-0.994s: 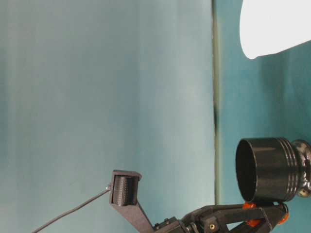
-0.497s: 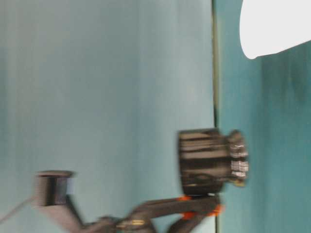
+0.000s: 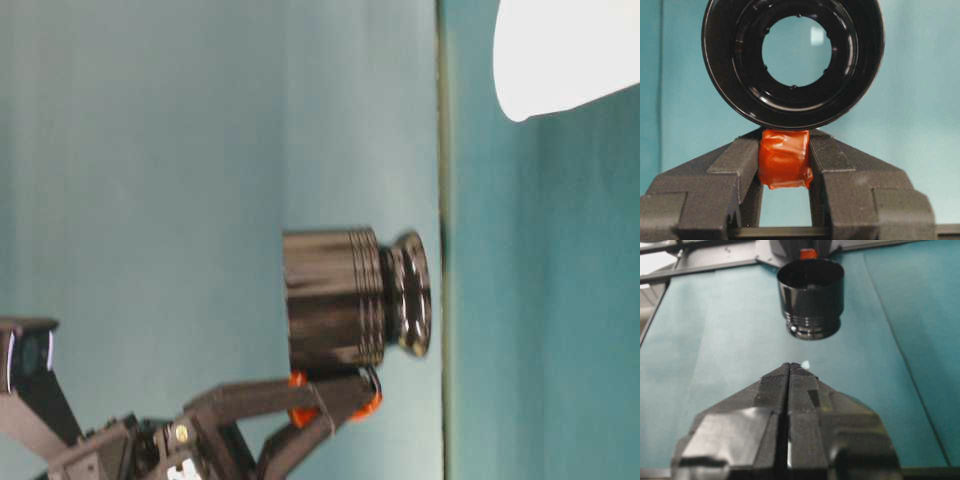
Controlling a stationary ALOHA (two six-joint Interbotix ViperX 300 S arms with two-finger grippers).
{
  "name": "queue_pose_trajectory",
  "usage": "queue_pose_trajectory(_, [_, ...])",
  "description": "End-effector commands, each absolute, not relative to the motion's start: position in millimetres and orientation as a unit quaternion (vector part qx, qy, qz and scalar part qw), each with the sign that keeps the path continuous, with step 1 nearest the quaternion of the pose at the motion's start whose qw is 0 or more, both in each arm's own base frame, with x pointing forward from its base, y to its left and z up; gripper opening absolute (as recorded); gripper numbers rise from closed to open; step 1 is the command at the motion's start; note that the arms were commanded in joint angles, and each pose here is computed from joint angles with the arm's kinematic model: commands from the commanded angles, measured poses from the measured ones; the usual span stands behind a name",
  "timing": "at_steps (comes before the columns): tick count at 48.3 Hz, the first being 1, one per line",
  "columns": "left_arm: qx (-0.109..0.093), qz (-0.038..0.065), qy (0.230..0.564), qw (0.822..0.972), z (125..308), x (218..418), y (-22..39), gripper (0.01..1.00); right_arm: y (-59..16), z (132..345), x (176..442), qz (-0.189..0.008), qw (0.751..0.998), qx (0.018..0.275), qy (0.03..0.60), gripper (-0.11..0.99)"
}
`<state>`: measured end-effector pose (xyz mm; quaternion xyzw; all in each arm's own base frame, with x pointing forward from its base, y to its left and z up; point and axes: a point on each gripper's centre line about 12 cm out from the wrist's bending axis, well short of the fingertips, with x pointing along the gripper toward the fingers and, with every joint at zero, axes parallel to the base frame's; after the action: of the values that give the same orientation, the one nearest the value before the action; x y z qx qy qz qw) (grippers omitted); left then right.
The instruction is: Put the paper cup into the moved red handle cup holder.
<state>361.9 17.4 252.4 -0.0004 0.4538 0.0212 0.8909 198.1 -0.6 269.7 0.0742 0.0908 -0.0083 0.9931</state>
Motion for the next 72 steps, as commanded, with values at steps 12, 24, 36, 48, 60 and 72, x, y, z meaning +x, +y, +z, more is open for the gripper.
queue_pose_trajectory(12, [0.017, 0.008, 0.448, 0.894, 239.8, 390.6, 12.8, 0.258, -0.9, 276.9, 200.2, -0.009, 0.993, 0.080, 0.082, -0.11])
queue_pose_trajectory(24, [0.018, 0.004, 0.457, 0.889, 208.2, 402.1, 10.5, 0.258, -0.9, 275.7, 199.5, -0.009, 0.993, 0.080, 0.088, -0.11])
queue_pose_trajectory(36, [0.018, 0.001, 0.465, 0.885, 180.7, 401.4, 7.9, 0.258, -0.9, 277.4, 197.5, -0.009, 0.993, 0.080, 0.087, -0.11])
queue_pose_trajectory(48, [0.019, -0.001, 0.463, 0.886, 159.8, 398.9, 6.5, 0.258, -0.9, 277.2, 197.5, -0.009, 0.993, 0.079, 0.088, -0.11])
queue_pose_trajectory(60, [0.021, -0.003, 0.464, 0.886, 151.4, 400.7, 5.8, 0.258, -0.9, 276.6, 197.4, -0.009, 0.993, 0.080, 0.088, -0.11])
queue_pose_trajectory(72, [0.020, -0.003, 0.478, 0.878, 138.6, 401.4, 5.8, 0.258, -1.2, 276.6, 197.3, -0.010, 0.993, 0.080, 0.088, -0.11])
